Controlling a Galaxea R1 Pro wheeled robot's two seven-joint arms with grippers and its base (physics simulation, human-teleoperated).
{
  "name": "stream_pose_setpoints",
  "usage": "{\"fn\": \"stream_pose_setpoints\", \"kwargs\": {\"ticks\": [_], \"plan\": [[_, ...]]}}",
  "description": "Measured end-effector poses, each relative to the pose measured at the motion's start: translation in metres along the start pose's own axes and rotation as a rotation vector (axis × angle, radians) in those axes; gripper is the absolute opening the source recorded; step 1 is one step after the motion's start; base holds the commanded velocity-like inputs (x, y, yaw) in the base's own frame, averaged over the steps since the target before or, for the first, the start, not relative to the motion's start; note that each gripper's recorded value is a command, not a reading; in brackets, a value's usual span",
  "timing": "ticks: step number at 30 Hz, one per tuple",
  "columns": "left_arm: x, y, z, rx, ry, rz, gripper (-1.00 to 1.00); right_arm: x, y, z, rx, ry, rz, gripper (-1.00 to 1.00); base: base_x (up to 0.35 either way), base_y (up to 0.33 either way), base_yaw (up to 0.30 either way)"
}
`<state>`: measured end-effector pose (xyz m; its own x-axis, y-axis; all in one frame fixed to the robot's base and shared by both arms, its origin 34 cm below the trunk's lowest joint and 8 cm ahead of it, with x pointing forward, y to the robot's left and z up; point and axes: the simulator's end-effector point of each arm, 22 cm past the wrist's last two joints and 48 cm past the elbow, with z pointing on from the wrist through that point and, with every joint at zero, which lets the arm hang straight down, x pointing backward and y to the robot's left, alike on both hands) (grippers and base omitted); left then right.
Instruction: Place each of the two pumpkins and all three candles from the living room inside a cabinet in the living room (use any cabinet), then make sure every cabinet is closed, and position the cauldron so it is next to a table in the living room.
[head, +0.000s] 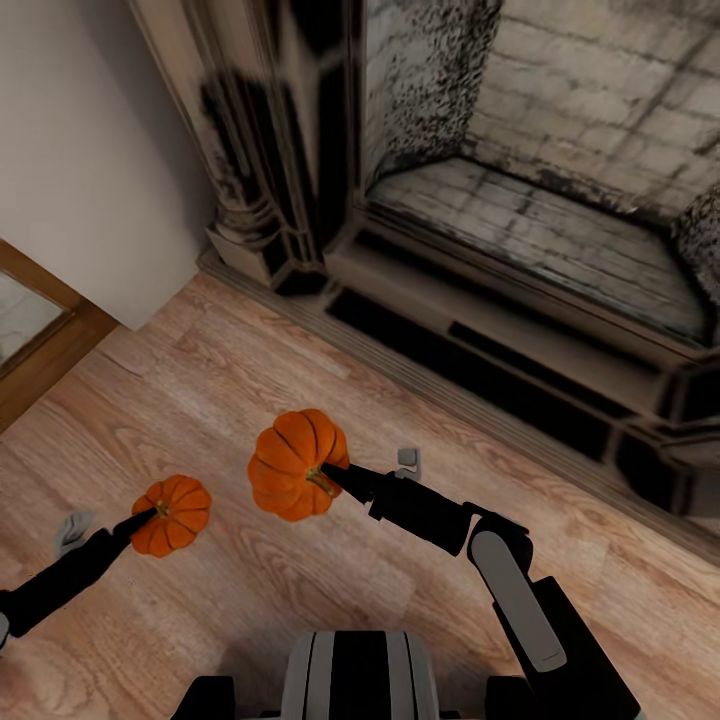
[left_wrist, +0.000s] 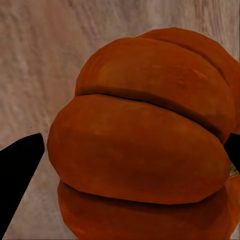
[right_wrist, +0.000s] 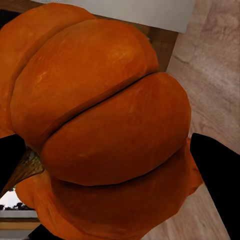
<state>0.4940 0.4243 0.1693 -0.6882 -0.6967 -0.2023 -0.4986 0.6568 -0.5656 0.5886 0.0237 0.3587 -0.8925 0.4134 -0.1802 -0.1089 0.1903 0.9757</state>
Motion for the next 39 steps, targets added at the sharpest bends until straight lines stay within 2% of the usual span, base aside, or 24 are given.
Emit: {"fn": "stream_pose_setpoints", "kwargs": {"ticks": [3, 7, 10, 11, 19, 28, 33, 39], "plan": [[-0.017, -0.006, -0.008, -0.007, -0.024, 0.007, -1.0, -0.003, 0.006, 0.0, -0.005, -0.003, -0.01, -1.0, 0.0, 0.0, 0.0], [-0.023, -0.002, -0.016, -0.074, 0.003, 0.004, -1.0, -0.006, 0.014, 0.0, -0.012, -0.007, -0.024, -1.0, 0.0, 0.0, 0.0], [-0.029, -0.007, -0.022, -0.099, 0.008, 0.007, -1.0, -0.009, 0.019, 0.0, -0.008, -0.01, -0.035, -1.0, 0.0, 0.0, 0.0], [-0.029, -0.012, -0.024, -0.1, 0.026, 0.009, -1.0, -0.01, 0.017, -0.001, 0.008, -0.011, -0.039, -1.0, 0.0, 0.0, 0.0], [-0.041, -0.027, -0.036, -0.085, 0.034, 0.028, -1.0, -0.016, 0.033, -0.001, -0.001, -0.018, -0.066, -1.0, -0.017, 0.0, 0.0], [-0.053, -0.044, -0.048, -0.056, 0.007, 0.041, -1.0, -0.023, 0.056, -0.002, -0.021, -0.031, -0.106, -1.0, -0.116, 0.0, -0.034], [-0.061, -0.055, -0.054, -0.036, -0.012, 0.049, -1.0, -0.037, 0.07, -0.004, -0.031, -0.081, -0.155, -1.0, -0.007, 0.0, -0.066], [-0.069, -0.068, -0.063, -0.012, -0.034, 0.057, -1.0, -0.042, 0.088, -0.007, -0.045, -0.097, -0.186, -1.0, -0.025, 0.0, -0.068]]}}
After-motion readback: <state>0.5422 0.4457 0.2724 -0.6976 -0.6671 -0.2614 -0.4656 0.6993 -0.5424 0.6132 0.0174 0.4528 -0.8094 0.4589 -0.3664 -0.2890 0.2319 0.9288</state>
